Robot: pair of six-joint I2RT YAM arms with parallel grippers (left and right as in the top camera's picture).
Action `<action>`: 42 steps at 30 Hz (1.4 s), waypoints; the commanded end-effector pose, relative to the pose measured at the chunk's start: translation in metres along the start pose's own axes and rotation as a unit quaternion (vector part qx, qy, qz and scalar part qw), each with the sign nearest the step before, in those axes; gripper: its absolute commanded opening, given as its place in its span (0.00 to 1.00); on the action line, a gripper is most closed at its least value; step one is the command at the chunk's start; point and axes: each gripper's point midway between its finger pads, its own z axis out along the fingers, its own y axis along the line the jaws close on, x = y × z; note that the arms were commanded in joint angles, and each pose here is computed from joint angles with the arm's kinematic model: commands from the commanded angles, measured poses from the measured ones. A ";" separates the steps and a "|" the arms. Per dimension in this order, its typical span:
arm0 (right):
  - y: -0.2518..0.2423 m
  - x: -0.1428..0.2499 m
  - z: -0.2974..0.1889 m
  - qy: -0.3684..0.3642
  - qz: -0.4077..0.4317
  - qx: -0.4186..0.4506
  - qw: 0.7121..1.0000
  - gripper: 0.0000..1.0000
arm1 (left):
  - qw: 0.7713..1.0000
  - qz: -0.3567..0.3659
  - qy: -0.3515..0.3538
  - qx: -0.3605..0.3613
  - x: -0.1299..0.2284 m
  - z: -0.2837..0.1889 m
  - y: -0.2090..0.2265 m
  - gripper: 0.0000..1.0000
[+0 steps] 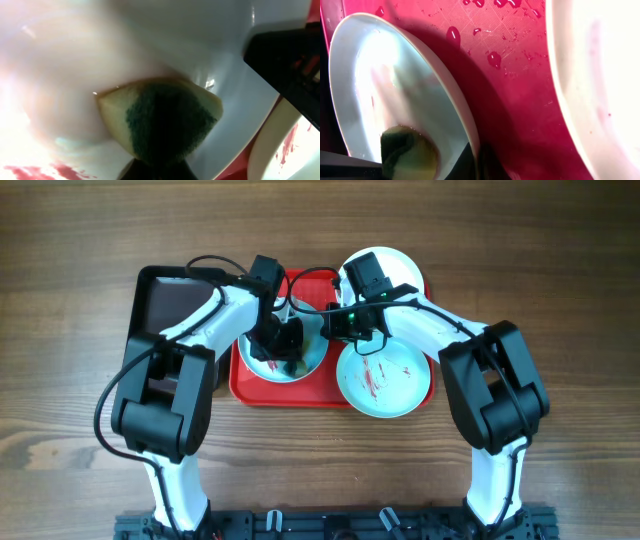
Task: Clean dirty plates on tray and stack at the side
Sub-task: 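Scrub the left plate with the sponge while the right gripper holds it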
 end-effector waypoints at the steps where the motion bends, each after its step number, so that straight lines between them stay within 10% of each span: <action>1: -0.014 0.006 0.016 0.015 0.014 0.013 1.000 0.04 | 0.972 -0.121 -0.046 -0.198 -0.003 0.003 0.082 0.04; 10: -0.014 0.005 0.016 0.014 0.017 0.014 1.000 0.04 | 0.877 -0.245 -0.158 -0.382 -0.006 -0.042 0.144 0.04; 32: -0.015 0.006 0.017 0.013 0.014 0.019 1.000 0.04 | 0.977 0.010 -0.211 -0.019 -0.100 -0.003 0.007 0.04; 42: -0.014 0.006 0.017 0.013 0.014 0.018 1.000 0.04 | 0.994 -0.058 -0.092 -0.017 -0.045 0.013 0.016 0.04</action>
